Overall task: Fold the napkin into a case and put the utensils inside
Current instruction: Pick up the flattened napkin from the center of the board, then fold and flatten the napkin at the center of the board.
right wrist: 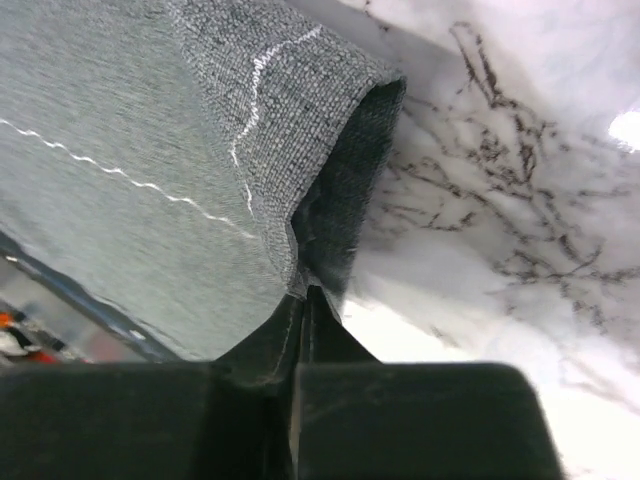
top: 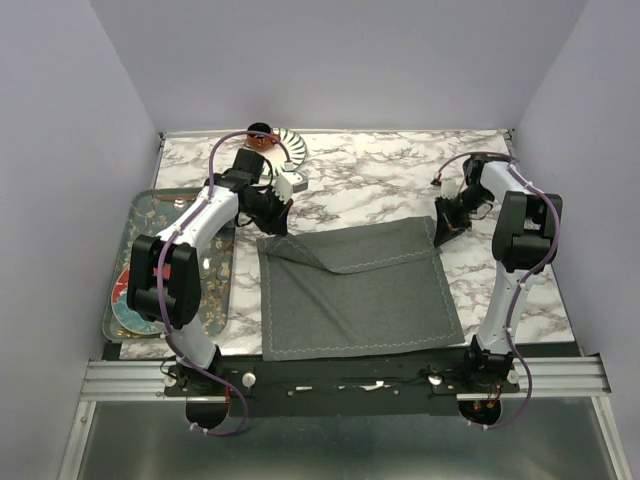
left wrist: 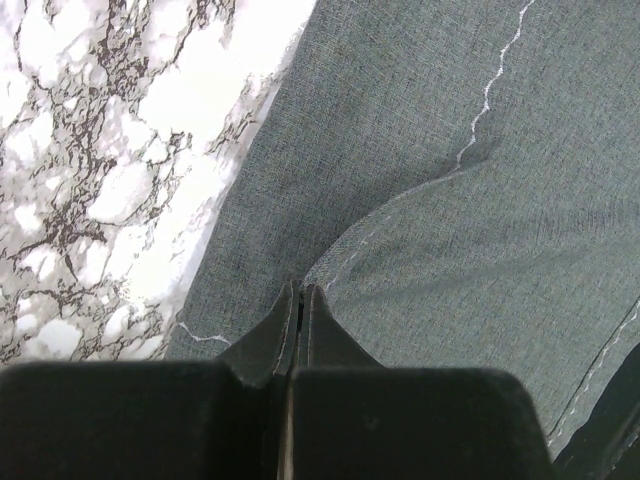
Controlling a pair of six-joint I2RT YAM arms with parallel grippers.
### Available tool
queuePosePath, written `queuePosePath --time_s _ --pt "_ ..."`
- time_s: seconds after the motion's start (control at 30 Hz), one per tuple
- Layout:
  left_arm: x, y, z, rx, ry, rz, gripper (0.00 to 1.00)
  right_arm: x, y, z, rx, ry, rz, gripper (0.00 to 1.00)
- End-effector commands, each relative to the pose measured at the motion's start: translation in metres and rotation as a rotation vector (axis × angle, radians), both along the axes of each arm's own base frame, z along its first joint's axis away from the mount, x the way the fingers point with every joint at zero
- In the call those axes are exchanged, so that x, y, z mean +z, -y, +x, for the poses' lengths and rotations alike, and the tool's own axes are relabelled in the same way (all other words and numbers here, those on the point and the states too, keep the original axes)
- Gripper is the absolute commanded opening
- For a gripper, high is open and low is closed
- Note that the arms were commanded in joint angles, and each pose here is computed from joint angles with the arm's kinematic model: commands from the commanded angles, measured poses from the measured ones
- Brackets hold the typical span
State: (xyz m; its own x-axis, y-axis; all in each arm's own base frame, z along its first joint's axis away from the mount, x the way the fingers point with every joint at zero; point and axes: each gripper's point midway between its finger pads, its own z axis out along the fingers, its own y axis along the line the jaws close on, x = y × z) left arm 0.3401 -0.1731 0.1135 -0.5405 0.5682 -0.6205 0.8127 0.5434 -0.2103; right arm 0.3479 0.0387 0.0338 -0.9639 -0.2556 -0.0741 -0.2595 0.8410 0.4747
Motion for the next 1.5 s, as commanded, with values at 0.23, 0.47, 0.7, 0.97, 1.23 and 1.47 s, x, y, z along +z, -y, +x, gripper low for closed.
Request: queuePosePath --time_s 0.23,0.47,0.7,0.97,1.23,1.47 --pt "0.018 -0.002 0.059 0.129 0.108 0.023 0.00 0.060 0.008 0.054 -0.065 0.192 -0.005 0.01" --pt "0.060 -0.004 0.138 0.209 0.269 0.005 0.00 0.098 0.026 0.128 -0.140 0.378 -0.014 0.01" --pt "0.110 -0.030 0.189 0.312 0.429 -0.060 0.00 0.160 0.034 0.153 -0.166 0.578 -0.013 0.01" --pt "0.092 -0.018 0.135 0.133 0.366 -0.114 0.00 0.148 0.029 0.100 -0.097 0.480 -0.010 0.01" --pt "0.041 -0.017 0.042 -0.011 0.305 -0.076 0.00 0.084 0.035 0.012 -0.054 0.217 -0.092 0.01" --pt "0.004 -0.007 -0.010 -0.077 0.304 -0.006 0.00 0.044 0.056 -0.021 -0.036 0.069 -0.207 0.01"
